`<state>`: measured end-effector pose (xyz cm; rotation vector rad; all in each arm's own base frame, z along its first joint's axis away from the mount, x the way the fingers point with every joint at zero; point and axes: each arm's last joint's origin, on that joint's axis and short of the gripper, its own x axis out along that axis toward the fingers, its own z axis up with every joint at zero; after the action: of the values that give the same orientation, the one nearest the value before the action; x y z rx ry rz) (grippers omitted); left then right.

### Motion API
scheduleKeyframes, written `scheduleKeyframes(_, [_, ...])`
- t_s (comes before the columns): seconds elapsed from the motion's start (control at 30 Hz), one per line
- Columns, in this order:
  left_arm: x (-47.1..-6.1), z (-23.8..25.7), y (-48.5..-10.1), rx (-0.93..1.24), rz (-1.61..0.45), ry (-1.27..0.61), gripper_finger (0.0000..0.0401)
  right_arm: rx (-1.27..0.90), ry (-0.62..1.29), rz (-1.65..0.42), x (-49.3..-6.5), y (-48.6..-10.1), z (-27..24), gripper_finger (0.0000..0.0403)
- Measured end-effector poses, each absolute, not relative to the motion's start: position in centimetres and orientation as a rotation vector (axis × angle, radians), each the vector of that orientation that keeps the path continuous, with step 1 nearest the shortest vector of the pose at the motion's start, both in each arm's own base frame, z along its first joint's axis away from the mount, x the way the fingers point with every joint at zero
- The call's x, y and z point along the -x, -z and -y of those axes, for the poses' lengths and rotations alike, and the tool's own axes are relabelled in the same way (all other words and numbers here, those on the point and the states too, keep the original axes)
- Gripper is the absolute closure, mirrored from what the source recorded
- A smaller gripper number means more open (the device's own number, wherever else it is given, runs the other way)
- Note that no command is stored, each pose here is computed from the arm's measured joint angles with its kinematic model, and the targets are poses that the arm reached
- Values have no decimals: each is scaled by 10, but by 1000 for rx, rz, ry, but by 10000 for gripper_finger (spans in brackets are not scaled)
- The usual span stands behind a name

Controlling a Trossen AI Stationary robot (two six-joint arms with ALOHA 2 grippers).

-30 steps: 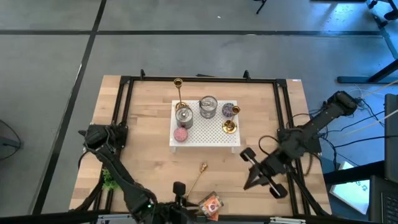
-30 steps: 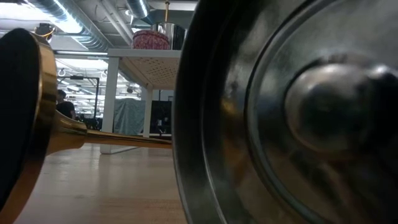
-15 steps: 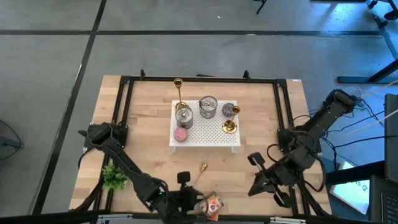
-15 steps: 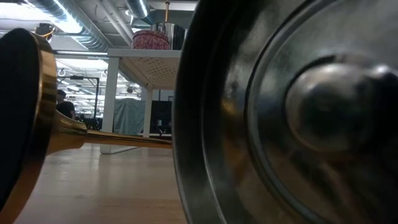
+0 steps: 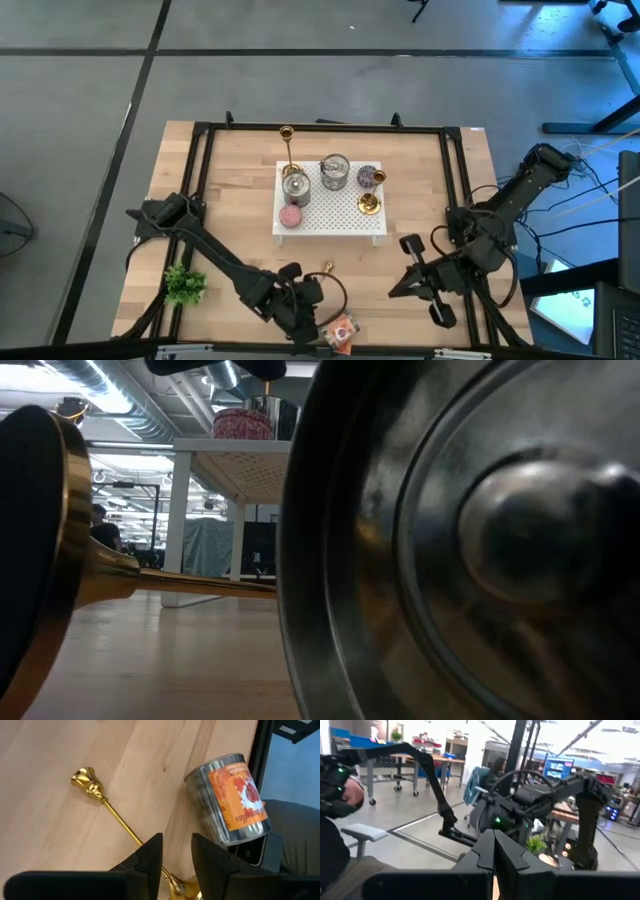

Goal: Pick & Place candle stick holders
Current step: Put the gold candle holder on the shelf

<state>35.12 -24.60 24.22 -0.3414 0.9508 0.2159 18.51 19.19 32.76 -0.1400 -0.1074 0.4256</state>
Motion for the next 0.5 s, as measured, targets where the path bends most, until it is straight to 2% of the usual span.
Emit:
scheduleKeyframes(0.23, [-354, 246, -234, 334, -947, -255, 271, 133, -436, 74, -185, -324, -192, 398])
scheduleKeyframes(0.5, [-370, 241, -188, 306, -1102, -269, 260, 107, -434, 90, -185, -333, -192, 398])
